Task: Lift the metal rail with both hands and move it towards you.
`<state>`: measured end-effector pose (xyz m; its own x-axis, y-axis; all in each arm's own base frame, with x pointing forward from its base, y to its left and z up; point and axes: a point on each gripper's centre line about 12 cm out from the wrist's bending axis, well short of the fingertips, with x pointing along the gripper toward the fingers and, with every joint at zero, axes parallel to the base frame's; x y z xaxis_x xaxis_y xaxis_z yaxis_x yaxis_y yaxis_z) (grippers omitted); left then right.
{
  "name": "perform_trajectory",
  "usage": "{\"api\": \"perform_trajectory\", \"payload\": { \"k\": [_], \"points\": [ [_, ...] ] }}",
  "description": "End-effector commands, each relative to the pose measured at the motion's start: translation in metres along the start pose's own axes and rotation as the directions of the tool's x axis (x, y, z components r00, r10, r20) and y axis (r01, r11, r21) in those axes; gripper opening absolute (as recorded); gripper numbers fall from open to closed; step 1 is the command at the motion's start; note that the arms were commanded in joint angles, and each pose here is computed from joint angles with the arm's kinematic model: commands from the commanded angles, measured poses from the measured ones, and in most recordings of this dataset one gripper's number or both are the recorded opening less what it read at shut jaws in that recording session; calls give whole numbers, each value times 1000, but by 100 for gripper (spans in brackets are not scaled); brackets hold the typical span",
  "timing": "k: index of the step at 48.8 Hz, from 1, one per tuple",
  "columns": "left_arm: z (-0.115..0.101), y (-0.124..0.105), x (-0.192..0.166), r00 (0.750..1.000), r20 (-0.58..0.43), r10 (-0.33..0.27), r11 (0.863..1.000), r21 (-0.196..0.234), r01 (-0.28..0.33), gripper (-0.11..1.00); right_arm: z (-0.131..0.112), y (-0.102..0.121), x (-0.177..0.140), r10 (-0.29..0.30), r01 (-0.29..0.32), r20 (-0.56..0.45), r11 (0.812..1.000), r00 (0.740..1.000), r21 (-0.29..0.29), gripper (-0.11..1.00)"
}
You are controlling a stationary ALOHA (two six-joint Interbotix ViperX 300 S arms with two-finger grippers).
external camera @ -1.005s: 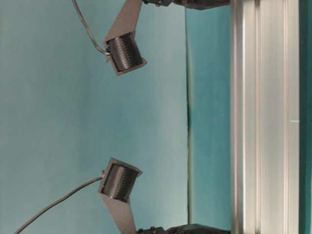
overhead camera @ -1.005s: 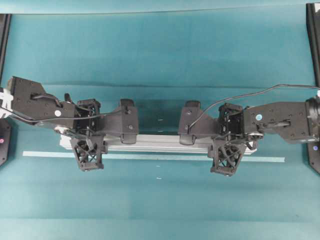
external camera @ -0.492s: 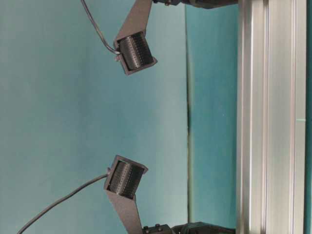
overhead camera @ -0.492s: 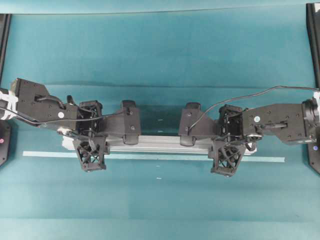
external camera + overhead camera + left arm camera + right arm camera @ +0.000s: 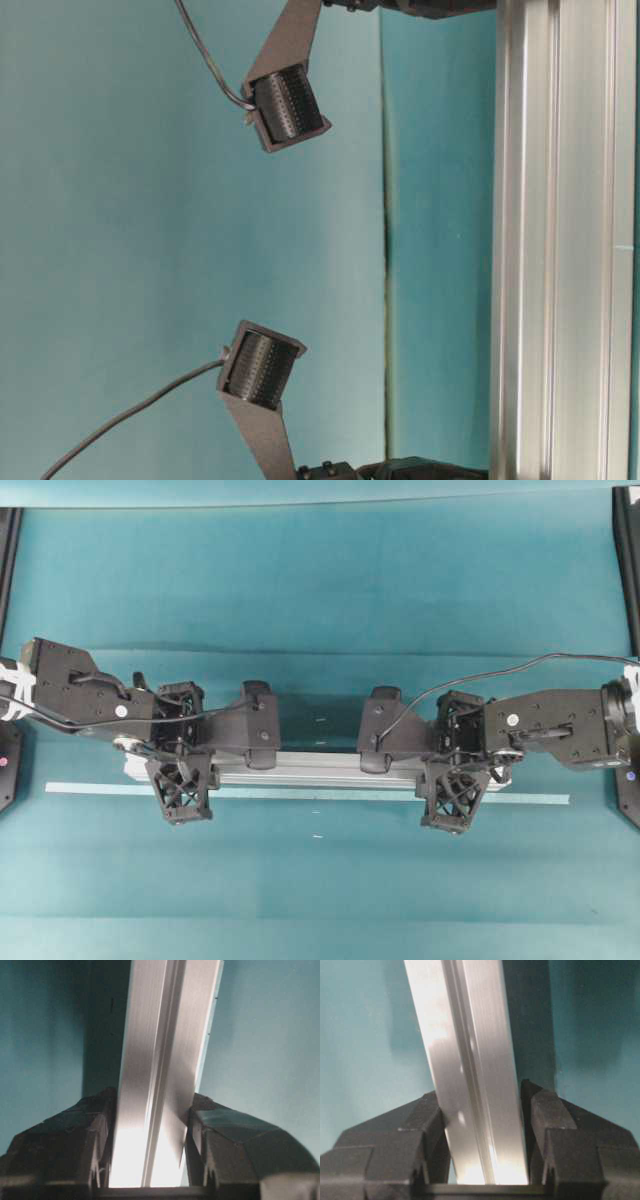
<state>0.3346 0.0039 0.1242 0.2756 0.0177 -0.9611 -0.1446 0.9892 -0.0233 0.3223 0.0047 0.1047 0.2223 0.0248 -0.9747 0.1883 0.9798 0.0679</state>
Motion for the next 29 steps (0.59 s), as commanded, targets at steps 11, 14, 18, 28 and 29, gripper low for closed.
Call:
{"api": "perform_trajectory", "payload": {
  "k": [11, 14, 18, 28, 29],
  "points": [
    [0, 2, 1, 999, 44, -8, 992, -125, 14, 29, 8, -3, 4, 5, -6, 35, 999, 999, 36, 40],
    [1, 2, 1, 998, 56, -10, 991, -131, 17, 29, 8, -3, 5, 4, -6, 34, 999, 999, 36, 40],
    [2, 2, 3, 998, 69, -12, 990, -141, 22, 29, 5, -4, 8, 2, -3, 23, 999, 1000, 36, 40],
    [5, 1, 6, 995, 95, -16, 991, -131, 29, 29, 2, -4, 9, 1, -1, 14, 999, 1000, 38, 40],
    [6, 1, 6, 995, 101, -17, 991, -128, 30, 29, 2, -4, 9, 1, -1, 14, 999, 1000, 38, 40]
  ]
}}
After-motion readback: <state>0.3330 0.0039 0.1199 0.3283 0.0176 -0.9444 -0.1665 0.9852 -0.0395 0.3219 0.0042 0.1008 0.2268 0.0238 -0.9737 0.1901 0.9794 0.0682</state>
